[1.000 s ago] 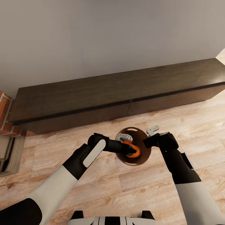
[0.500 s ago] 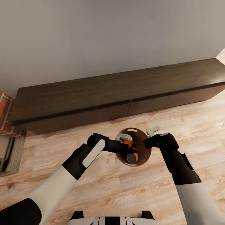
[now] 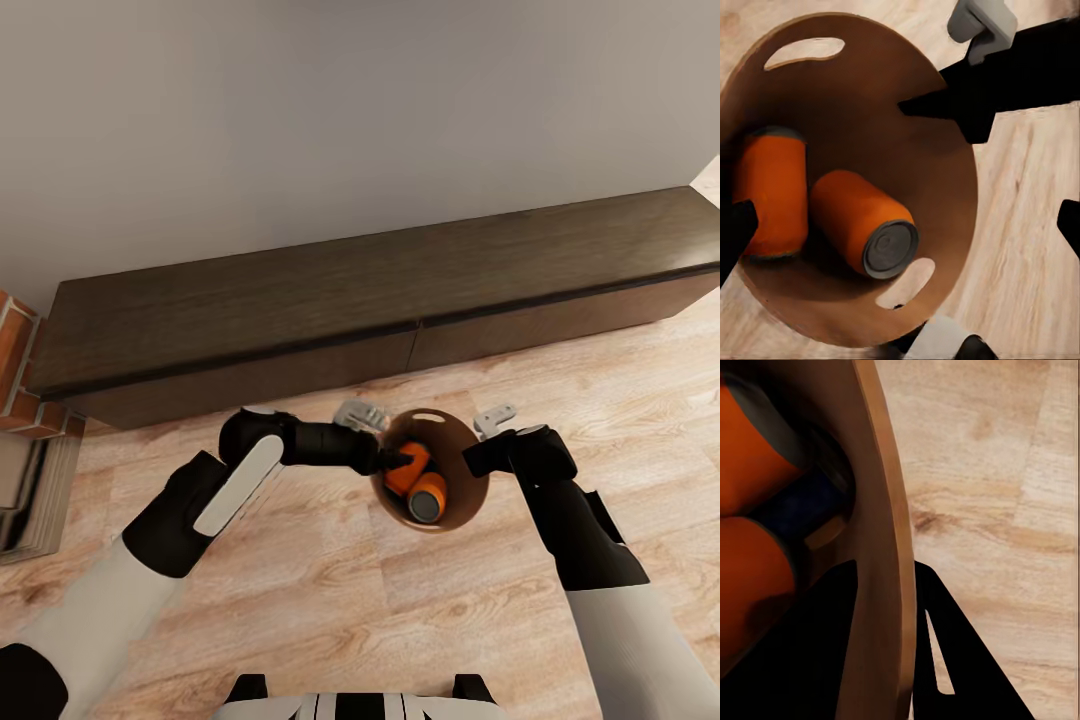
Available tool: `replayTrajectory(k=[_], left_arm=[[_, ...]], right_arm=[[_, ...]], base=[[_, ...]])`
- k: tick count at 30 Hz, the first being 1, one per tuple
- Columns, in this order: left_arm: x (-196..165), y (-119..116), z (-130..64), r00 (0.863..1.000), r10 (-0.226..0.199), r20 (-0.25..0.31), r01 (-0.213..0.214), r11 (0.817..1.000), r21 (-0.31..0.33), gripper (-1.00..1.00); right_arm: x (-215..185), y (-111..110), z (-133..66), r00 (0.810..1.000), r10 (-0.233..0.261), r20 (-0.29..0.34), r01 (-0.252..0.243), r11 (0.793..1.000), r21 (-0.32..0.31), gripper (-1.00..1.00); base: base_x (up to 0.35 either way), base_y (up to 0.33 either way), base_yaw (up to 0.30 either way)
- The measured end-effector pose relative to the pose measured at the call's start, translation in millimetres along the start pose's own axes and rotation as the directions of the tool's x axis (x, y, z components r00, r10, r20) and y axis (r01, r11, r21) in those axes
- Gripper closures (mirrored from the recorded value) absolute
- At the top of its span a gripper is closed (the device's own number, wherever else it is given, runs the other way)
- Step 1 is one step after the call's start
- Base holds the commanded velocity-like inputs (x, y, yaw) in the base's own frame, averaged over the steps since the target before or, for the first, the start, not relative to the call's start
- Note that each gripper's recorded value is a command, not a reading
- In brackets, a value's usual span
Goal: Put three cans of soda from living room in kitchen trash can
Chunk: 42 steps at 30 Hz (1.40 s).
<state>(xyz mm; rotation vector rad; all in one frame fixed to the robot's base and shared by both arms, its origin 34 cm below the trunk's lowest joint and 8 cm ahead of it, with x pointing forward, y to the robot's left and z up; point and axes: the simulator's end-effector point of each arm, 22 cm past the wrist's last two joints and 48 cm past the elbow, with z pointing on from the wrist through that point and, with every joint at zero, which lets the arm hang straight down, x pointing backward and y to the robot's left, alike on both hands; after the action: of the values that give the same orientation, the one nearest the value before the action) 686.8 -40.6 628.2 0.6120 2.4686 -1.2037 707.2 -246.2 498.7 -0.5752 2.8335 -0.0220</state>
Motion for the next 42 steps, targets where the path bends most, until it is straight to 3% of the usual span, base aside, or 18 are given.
replayTrajectory(k=[3,6,10,11,15,18,19,21,25,29,30,33,36,40,42], left_arm=[[10.7,12.4,-16.4,1.000,0.008,-0.011,-0.008,1.000,0.008,-1.00],[32.8,50.3,-47.1,1.000,-0.005,-0.030,0.004,1.000,-0.027,-1.00],[55.4,83.3,-77.3,0.998,-0.060,0.035,0.062,0.997,-0.039,-1.00],[71.8,95.4,-87.2,0.993,-0.095,0.075,0.099,0.994,-0.049,-1.00],[104.0,111.4,-90.1,0.992,-0.082,0.096,0.092,0.990,-0.104,-1.00],[144.9,126.7,-87.7,0.994,-0.062,0.091,0.077,0.983,-0.165,-1.00],[182.0,149.6,-86.3,0.992,-0.067,0.103,0.088,0.972,-0.219,-1.00],[211.1,170.3,-87.0,0.991,-0.092,0.098,0.114,0.959,-0.259,-1.00],[273.5,215.6,-97.3,0.985,-0.128,0.112,0.160,0.924,-0.348,-1.00],[290.7,224.0,-99.8,0.985,-0.128,0.113,0.162,0.914,-0.371,-1.00],[295.3,225.2,-100.4,0.985,-0.130,0.111,0.162,0.912,-0.376,-1.00],[309.7,227.0,-102.2,0.984,-0.146,0.101,0.174,0.906,-0.386,-1.00],[338.4,236.4,-110.0,0.979,-0.186,0.080,0.203,0.886,-0.418,-1.00],[351.8,240.1,-113.9,0.976,-0.204,0.071,0.214,0.876,-0.431,-1.00],[353.5,240.4,-114.2,0.976,-0.206,0.070,0.215,0.875,-0.433,-1.00]], right_arm=[[1.2,-3.1,0.3,1.000,-0.002,-0.002,0.002,1.000,0.008,1.00],[2.0,-2.9,0.5,1.000,0.003,-0.004,-0.003,1.000,0.003,1.00],[4.3,-4.5,1.6,1.000,0.007,-0.009,-0.007,1.000,0.004,1.00],[10.7,-6.9,4.8,0.999,0.032,-0.024,-0.032,0.999,-0.005,1.00],[22.5,-16.6,10.7,0.998,0.041,-0.054,-0.040,0.999,0.017,1.00],[31.5,-11.9,16.7,0.995,0.062,-0.079,-0.062,0.998,-0.007,1.00],[39.1,-9.8,21.4,0.992,0.071,-0.100,-0.074,0.997,-0.019,1.00],[51.1,-9.6,27.2,0.987,0.087,-0.132,-0.092,0.995,-0.033,1.00],[95.1,-11.3,47.0,0.954,0.143,-0.262,-0.176,0.979,-0.105,1.00],[94.4,-24.8,61.9,0.927,0.160,-0.339,-0.211,0.970,-0.121,1.00],[94.8,-27.5,65.3,0.909,0.179,-0.377,-0.245,0.960,-0.133,1.00],[91.1,-35.9,67.9,0.887,0.193,-0.420,-0.273,0.952,-0.138,1.00],[87.5,-48.8,66.6,0.860,0.209,-0.466,-0.303,0.944,-0.135,1.00],[89.0,-68.9,62.2,0.842,0.231,-0.487,-0.322,0.940,-0.110,1.00],[91.1,-76.3,61.6,0.843,0.223,-0.490,-0.306,0.947,-0.095,1.00]], base=[[0.000,0.000,0.000],[0.000,0.000,0.000],[0.000,0.000,0.000],[0.000,0.000,0.000],[0.000,0.000,0.000],[0.000,0.000,0.000],[0.000,0.000,0.000],[0.000,0.000,0.000],[0.000,0.000,0.000],[0.000,0.000,0.000],[0.000,0.000,0.000],[0.000,0.000,0.000],[0.000,0.000,0.000],[0.000,0.000,0.000],[0.000,0.000,0.000]])
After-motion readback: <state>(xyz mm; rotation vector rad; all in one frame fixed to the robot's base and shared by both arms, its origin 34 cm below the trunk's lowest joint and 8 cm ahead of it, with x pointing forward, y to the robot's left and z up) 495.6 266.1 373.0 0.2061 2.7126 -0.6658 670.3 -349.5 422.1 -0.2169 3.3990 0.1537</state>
